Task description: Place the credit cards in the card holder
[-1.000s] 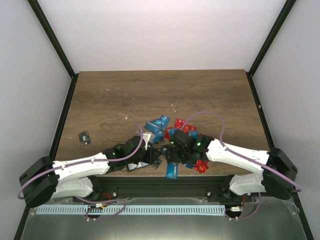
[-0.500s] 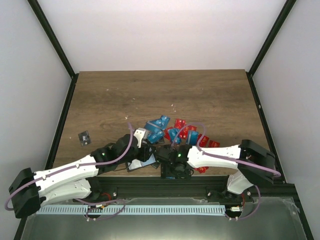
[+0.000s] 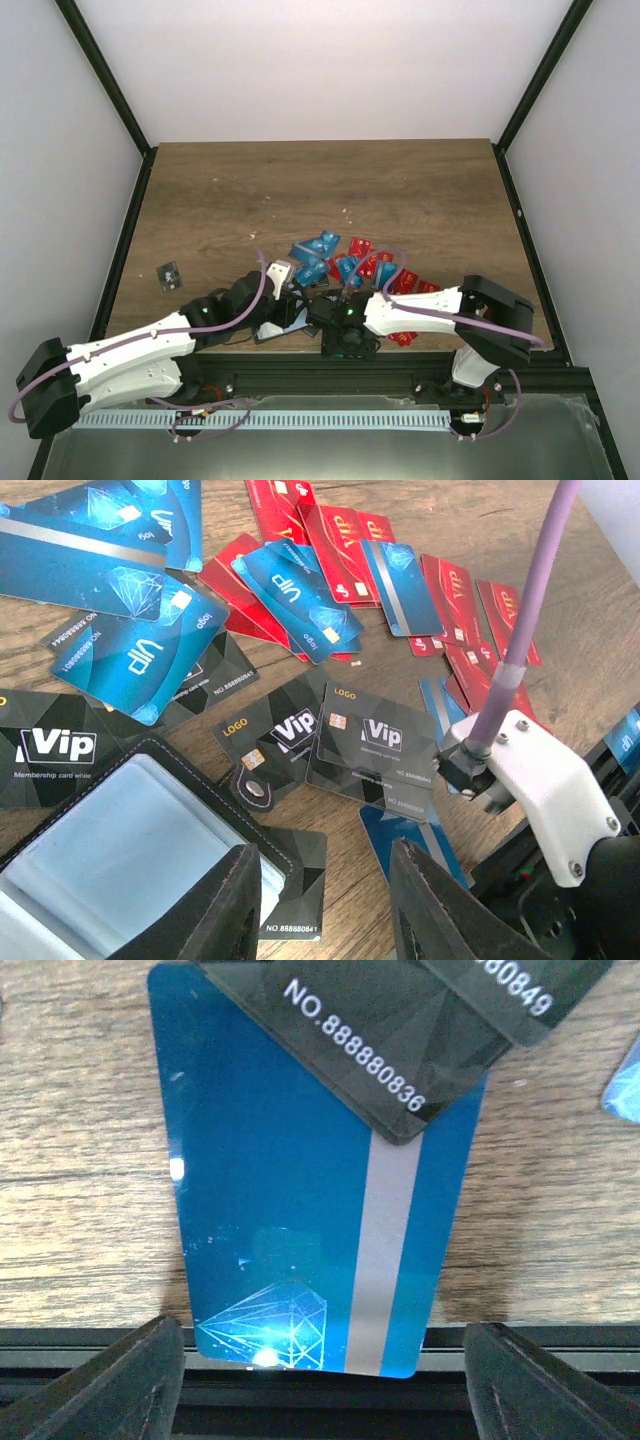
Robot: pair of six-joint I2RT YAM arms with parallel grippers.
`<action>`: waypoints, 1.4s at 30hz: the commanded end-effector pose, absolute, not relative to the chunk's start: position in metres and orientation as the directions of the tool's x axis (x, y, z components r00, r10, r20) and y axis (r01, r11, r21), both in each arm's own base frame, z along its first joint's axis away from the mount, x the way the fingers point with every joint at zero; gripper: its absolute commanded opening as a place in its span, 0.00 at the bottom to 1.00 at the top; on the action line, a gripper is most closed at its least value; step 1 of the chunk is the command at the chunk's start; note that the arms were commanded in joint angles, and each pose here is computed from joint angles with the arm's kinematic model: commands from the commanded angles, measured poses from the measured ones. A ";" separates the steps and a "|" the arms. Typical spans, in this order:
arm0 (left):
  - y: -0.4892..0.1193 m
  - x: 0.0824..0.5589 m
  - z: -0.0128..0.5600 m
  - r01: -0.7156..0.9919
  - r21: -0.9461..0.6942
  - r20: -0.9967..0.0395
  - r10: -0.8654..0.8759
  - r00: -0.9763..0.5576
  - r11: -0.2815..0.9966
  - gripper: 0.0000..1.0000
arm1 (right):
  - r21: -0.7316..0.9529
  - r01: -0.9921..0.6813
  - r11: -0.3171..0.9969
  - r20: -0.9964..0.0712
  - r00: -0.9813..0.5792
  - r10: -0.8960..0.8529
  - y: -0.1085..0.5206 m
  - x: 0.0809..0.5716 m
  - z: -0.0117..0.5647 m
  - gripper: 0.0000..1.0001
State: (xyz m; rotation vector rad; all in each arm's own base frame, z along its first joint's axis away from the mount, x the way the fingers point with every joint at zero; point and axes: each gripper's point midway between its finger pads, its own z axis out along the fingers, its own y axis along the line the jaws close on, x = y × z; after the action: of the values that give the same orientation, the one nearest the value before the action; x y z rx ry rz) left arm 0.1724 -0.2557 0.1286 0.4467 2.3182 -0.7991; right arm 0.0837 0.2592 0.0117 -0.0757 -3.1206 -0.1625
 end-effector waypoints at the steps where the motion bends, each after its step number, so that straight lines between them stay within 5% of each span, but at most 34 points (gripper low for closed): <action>1: -0.255 0.172 0.125 0.500 -0.426 -0.666 0.112 -0.738 0.754 0.38 | 0.060 0.103 0.993 -0.059 -0.993 0.107 0.249 0.095 0.019 0.75; 11: -0.255 0.172 0.120 0.493 -0.429 -0.657 0.113 -0.746 0.757 0.38 | 0.117 0.078 0.990 -0.048 -0.995 0.084 0.250 0.091 0.027 0.61; 20: -0.257 0.171 0.117 0.486 -0.439 -0.644 0.113 -0.757 0.755 0.37 | 0.139 0.018 0.990 -0.010 -1.000 0.020 0.262 0.086 0.019 0.80; 42: -0.254 0.171 0.112 0.477 -0.436 -0.639 0.110 -0.761 0.763 0.37 | 0.071 0.022 0.997 -0.028 -0.999 0.024 0.264 0.091 0.009 0.81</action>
State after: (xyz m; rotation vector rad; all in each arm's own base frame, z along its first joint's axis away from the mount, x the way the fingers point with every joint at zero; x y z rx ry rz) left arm 0.1689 -0.2541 0.1118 0.4542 2.3633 -0.7862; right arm 0.0796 0.2532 0.0080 -0.0248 -3.1194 -0.1092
